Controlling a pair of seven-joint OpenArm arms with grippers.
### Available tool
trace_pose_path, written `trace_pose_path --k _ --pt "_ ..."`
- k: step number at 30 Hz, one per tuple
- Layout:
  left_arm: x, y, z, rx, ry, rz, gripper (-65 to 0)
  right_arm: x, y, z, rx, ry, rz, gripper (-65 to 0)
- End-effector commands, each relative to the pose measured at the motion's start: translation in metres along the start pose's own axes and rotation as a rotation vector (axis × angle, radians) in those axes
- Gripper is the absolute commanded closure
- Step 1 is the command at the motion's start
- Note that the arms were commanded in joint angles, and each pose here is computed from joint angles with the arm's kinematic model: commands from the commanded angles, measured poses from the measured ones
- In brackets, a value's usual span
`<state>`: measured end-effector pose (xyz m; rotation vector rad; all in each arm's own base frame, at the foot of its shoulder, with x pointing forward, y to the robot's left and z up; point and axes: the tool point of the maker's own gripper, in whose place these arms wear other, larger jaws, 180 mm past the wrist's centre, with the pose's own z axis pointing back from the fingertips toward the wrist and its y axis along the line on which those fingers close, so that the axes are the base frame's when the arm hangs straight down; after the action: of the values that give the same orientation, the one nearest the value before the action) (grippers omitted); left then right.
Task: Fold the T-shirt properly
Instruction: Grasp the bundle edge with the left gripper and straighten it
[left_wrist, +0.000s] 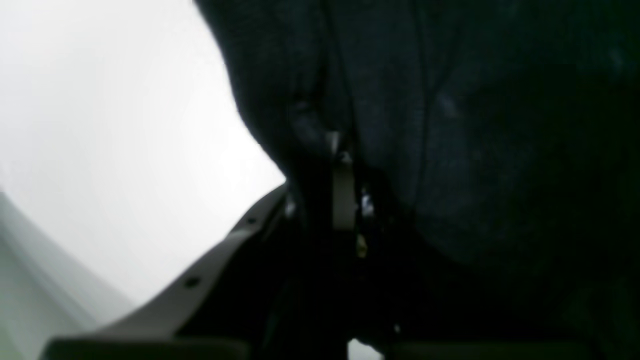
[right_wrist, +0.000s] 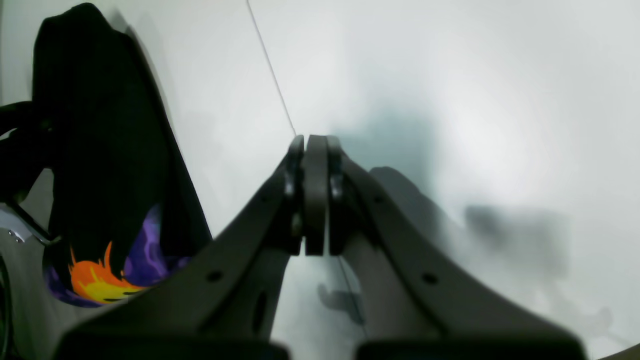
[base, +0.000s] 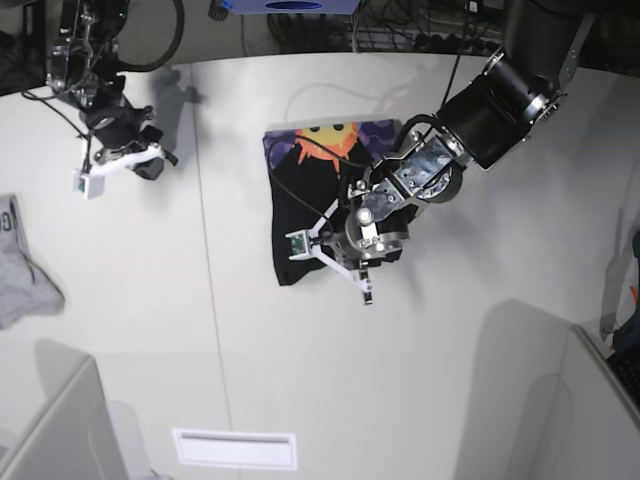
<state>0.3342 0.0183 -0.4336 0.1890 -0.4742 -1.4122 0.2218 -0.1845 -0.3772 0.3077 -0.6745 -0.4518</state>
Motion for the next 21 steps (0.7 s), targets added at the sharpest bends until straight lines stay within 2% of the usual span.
trace_pose_path --k 1,6,11,15,17,21 --pt "-0.001 -0.031 -0.004 -0.113 -0.003 -0.015 0.0 0.009 0.003 0.004 0.013 -0.031 0.019 0.0" --pt "0.003 -0.022 -0.002 -0.096 -0.008 -0.023 0.0 0.008 0.003 0.004 0.012 -0.029 0.019 0.0" --pt "0.004 -0.012 0.000 -0.078 -0.013 -0.015 -21.9 0.008 0.003 0.004 0.012 -0.029 0.019 0.0" --pt "0.009 0.012 0.006 -0.032 -0.021 -0.023 -34.7 0.009 0.003 0.004 0.013 -0.031 0.019 0.0" --pt "0.016 0.028 0.012 0.001 -0.037 -0.031 -38.7 0.009 0.003 0.004 0.013 -0.031 0.019 0.0" --pt "0.036 0.049 0.030 0.058 -0.099 -0.053 -41.1 0.009 0.003 0.003 0.013 -0.031 0.018 0.0"
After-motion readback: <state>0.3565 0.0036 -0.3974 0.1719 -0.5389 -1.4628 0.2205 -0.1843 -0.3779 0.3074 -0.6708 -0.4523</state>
